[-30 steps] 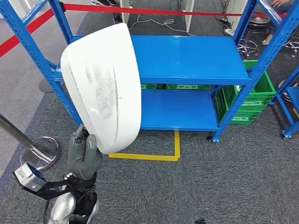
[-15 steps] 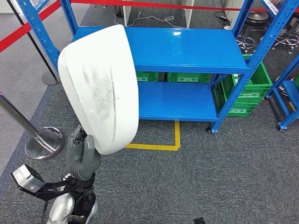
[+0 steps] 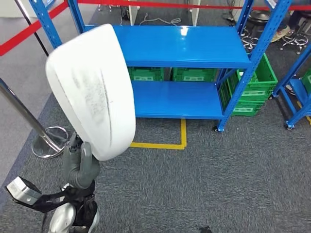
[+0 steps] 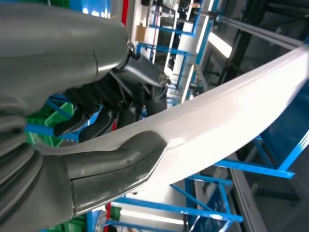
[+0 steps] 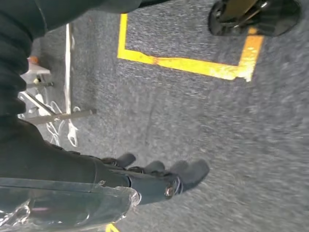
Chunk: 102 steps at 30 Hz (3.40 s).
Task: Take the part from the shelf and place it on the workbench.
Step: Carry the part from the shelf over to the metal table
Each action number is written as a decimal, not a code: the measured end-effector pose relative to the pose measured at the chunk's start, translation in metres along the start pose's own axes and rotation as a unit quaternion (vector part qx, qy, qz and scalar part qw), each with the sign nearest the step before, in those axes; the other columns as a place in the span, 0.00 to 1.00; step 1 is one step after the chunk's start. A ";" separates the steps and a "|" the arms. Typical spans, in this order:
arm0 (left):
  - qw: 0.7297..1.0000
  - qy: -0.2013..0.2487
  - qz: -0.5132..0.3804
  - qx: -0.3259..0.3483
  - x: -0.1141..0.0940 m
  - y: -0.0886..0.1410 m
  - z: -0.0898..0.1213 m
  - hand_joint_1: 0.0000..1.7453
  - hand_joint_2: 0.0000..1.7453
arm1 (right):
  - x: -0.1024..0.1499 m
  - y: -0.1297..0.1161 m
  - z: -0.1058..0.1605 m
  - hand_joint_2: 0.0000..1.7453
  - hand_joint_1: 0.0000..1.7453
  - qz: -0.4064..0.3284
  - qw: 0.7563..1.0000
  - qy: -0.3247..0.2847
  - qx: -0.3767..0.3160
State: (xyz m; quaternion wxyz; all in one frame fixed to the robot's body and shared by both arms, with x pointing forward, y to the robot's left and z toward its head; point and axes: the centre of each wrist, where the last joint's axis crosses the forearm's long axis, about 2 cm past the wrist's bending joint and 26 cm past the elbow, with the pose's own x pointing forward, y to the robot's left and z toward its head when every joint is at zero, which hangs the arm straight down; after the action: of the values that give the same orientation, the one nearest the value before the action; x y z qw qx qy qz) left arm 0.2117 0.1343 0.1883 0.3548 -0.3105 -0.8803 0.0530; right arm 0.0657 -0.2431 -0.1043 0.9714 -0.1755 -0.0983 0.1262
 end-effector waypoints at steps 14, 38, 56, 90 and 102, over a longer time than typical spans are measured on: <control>0.997 0.026 -0.054 0.044 0.002 0.010 0.010 1.00 1.00 | 0.000 0.000 0.000 1.00 0.00 -0.008 1.000 -0.013 0.013; 0.987 -0.019 -0.152 0.048 0.004 0.007 0.009 1.00 1.00 | -0.001 -0.002 -0.001 1.00 0.00 0.009 1.000 -0.021 -0.014; 0.988 -0.025 -0.144 0.041 0.004 0.002 0.007 1.00 1.00 | -0.002 -0.006 -0.001 1.00 0.00 -0.002 0.998 0.010 -0.063; 0.990 -0.026 -0.135 0.037 0.005 -0.001 0.006 1.00 1.00 | -0.002 -0.011 -0.003 1.00 0.00 -0.003 0.998 0.011 -0.068; 0.990 -0.028 -0.131 0.035 0.005 0.000 0.005 1.00 1.00 | -0.003 -0.011 -0.004 1.00 0.00 -0.005 0.998 0.012 -0.067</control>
State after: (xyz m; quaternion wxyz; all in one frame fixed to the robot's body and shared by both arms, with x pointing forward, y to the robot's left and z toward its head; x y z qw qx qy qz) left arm 0.2050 0.1380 0.1876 0.3450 -0.1780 -0.9205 0.0453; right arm 0.0664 -0.2552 -0.1040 0.9592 -0.2412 -0.0958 0.1119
